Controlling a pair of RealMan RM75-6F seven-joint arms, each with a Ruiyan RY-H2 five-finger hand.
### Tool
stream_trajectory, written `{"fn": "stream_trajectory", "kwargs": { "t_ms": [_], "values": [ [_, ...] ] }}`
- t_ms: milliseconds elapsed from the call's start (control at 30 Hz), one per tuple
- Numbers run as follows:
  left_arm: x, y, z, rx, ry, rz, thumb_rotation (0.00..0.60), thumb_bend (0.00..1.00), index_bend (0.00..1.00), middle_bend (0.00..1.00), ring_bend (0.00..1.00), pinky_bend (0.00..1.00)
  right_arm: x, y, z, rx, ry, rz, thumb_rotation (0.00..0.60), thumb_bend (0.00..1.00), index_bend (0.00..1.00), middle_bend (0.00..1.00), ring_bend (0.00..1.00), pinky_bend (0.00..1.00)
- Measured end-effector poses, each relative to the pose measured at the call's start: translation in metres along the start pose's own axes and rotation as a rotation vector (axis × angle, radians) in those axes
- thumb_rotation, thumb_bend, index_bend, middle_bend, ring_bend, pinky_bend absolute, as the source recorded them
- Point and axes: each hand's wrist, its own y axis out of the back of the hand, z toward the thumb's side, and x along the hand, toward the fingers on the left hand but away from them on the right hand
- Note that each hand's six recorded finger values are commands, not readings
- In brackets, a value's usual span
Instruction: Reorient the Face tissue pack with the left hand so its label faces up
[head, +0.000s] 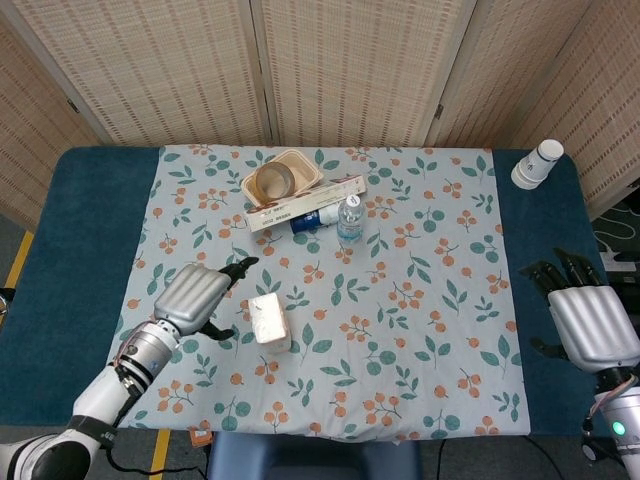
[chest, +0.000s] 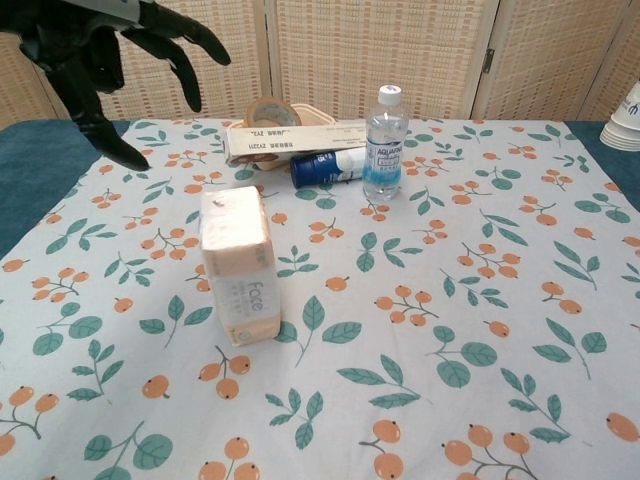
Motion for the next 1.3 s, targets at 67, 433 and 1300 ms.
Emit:
{"fn": "stream_trajectory", "kwargs": {
  "t_ms": [67,433,1300],
  "values": [
    [0.005,-0.002,0.009,0.009,0.001,-0.013,0.600,0.13,0.05,0.20,0.95,0.99,0.000,0.001,-0.001,-0.002,-0.006,0.000,0.600,0.07,0.23,0.18,0.03,0.09],
    [0.022,-0.018,0.047,0.046,0.143,-0.019,0.600,0.13,0.02,0.17,0.95,0.99,-0.003,-0.001,-0.002,-0.002,-0.013,0.014,0.600,0.07,0.23,0.18,0.03,0.09],
    [0.027,-0.051,0.058,0.188,0.360,0.049,0.600,0.13,0.02,0.20,0.96,1.00,-0.003,0.002,-0.006,-0.018,-0.024,0.021,0.600,0.07,0.23,0.18,0.03,0.09]
  ]
}}
